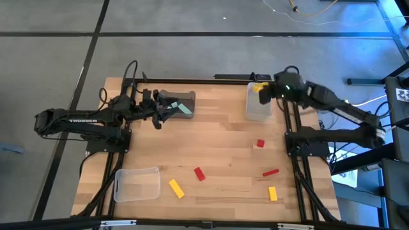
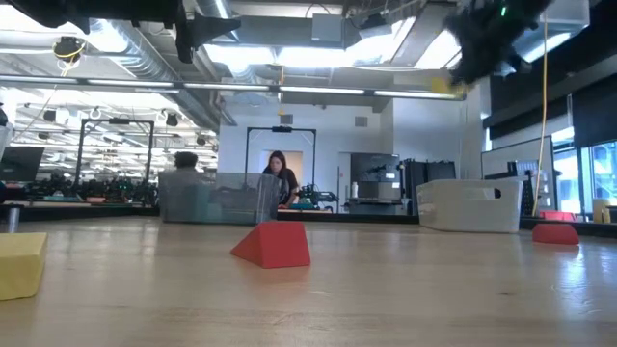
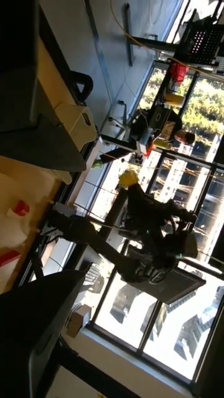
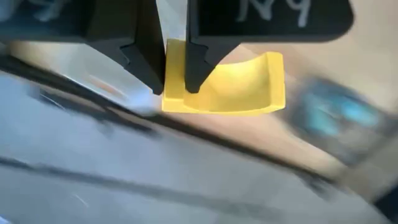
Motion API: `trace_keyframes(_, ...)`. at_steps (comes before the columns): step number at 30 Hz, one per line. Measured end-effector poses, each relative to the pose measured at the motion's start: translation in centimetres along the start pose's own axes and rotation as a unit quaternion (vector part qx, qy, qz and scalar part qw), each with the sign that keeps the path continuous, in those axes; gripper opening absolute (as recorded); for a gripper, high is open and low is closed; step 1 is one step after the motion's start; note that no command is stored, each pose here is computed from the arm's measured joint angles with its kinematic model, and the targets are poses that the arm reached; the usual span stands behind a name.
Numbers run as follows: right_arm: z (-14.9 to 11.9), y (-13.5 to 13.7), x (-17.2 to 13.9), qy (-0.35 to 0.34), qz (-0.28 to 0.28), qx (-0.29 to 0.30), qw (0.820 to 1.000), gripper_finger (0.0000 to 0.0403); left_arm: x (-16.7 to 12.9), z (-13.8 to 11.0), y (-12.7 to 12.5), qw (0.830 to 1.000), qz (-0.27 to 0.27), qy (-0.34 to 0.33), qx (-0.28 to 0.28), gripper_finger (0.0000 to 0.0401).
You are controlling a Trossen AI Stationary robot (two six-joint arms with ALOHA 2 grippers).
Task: Sort & place blocks by color
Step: Put the top yellow block into the gray bin
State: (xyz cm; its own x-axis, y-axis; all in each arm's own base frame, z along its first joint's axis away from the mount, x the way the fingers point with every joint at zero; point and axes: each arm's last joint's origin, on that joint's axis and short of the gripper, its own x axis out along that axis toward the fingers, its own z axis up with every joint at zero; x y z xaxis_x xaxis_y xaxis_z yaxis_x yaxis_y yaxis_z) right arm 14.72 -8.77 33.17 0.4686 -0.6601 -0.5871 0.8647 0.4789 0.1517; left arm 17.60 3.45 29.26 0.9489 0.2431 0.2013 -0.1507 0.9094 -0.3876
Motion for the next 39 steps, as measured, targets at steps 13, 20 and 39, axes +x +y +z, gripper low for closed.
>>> trace_keyframes(13, -1.5, -4.2, 13.0, 0.317, -0.072, -0.23, 0.917, 0.0033, 0.0, 0.0, 0.0, 1.0, 0.0, 0.0, 0.0, 0.0265)
trace_keyframes(20, -3.3, -4.1, 17.8, 0.363, -0.007, -0.31, 0.879, 0.0036, 0.0, 0.0, 0.0, 1.0, 0.0, 0.0, 0.0, 0.0265)
trace_keyframes(39, -4.8, -4.2, 20.2, 0.396, 0.008, -0.313, 0.864, 0.0079, 0.0, 0.0, 0.0, 1.0, 0.0, 0.0, 0.0, 0.0265)
